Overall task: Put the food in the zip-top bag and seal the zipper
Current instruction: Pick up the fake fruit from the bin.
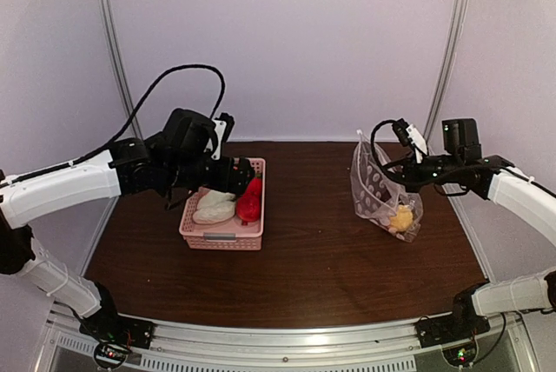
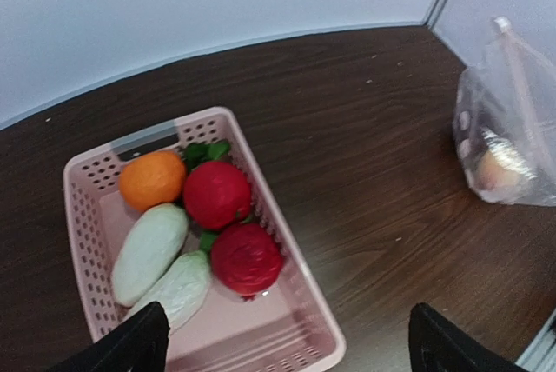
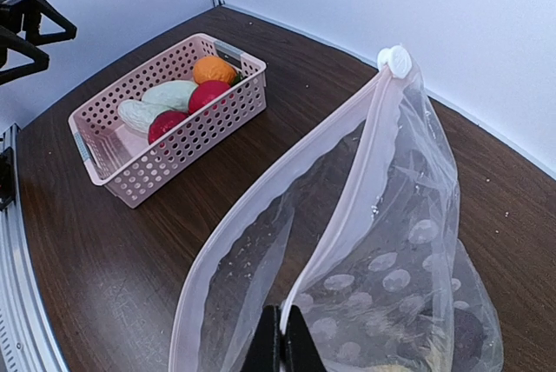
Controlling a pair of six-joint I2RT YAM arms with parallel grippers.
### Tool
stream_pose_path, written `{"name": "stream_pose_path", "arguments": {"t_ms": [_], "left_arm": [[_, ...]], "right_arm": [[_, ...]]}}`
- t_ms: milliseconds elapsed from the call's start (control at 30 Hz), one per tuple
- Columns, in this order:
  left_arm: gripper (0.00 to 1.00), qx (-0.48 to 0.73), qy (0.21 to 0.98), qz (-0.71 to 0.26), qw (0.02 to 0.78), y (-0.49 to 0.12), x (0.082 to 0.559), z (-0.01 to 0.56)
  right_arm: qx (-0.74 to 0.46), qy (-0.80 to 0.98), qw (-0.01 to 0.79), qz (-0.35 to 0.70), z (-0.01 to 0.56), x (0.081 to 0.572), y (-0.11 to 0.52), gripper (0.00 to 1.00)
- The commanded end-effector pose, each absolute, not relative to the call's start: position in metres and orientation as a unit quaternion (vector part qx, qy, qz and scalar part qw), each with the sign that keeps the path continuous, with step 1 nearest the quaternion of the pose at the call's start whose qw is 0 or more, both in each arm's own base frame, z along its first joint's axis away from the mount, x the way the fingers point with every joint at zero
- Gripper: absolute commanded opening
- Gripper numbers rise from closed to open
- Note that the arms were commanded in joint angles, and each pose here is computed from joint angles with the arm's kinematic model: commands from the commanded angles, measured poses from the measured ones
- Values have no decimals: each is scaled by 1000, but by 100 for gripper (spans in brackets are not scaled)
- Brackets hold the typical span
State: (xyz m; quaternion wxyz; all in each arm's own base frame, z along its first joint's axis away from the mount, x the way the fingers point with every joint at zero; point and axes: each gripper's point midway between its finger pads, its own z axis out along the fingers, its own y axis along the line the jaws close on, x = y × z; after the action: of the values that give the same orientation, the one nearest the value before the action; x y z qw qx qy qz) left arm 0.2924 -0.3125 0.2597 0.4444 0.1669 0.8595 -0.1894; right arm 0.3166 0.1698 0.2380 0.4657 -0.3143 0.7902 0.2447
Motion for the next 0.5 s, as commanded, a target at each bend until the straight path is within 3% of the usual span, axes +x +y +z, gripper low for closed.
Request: {"name": "stream_pose_path", "arguments": {"t_ms": [0, 300, 467], "left_arm": [[98, 201, 902, -39, 379, -243, 288, 201], [89, 248, 919, -99, 290, -256, 312, 141], [78, 271, 914, -175, 246, -286, 335, 122]], "right_arm": [[-325, 806, 455, 195, 242, 313, 155, 0], [-324, 812, 451, 181, 231, 304, 148, 0], [-320, 815, 448, 184, 208, 302, 148, 0]]}}
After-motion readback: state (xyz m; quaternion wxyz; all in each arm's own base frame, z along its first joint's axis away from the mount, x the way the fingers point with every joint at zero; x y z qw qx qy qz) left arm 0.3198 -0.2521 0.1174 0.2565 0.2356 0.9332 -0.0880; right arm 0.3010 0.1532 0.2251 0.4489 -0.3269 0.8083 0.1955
